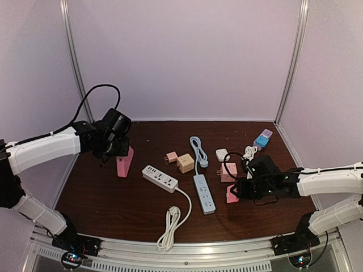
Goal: Pull the plug off the socket
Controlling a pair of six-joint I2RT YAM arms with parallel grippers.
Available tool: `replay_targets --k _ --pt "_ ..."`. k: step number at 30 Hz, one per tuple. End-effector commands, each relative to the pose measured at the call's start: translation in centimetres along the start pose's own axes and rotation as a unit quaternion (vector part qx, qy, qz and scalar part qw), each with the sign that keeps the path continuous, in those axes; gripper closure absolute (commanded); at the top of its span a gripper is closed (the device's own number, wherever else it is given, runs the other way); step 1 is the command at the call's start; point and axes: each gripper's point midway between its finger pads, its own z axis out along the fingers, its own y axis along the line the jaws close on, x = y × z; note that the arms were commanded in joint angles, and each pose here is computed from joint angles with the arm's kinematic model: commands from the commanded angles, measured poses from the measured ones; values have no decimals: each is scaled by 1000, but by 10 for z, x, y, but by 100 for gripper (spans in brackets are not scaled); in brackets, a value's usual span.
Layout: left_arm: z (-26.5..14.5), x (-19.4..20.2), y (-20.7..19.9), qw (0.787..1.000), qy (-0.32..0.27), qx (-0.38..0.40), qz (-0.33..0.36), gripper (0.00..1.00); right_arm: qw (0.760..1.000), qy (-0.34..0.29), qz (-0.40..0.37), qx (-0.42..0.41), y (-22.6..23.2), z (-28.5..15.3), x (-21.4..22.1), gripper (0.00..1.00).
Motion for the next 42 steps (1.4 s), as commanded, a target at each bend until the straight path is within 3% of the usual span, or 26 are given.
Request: replay_targets --k 1,11,14,21,34,42 --pt "6 0 47 994 3 -102 30 100 999 -7 18 -36 10 7 -3 97" --pt "30 -1 63 988 28 -144 51 100 997 -5 59 -46 -15 12 6 89" --pt "37 1 62 986 34 -151 59 100 997 -1 63 -36 -24 12 9 81" --pt "50 7 58 983 50 -159 79 100 999 -2 54 2 -42 7 12 47" --pt "88 19 50 967 96 -196 131 100 999 -32 17 27 -30 -12 -18 20" --pt "125 26 31 964 128 -180 145 96 998 -50 0 28 -14 -18 -41 15"
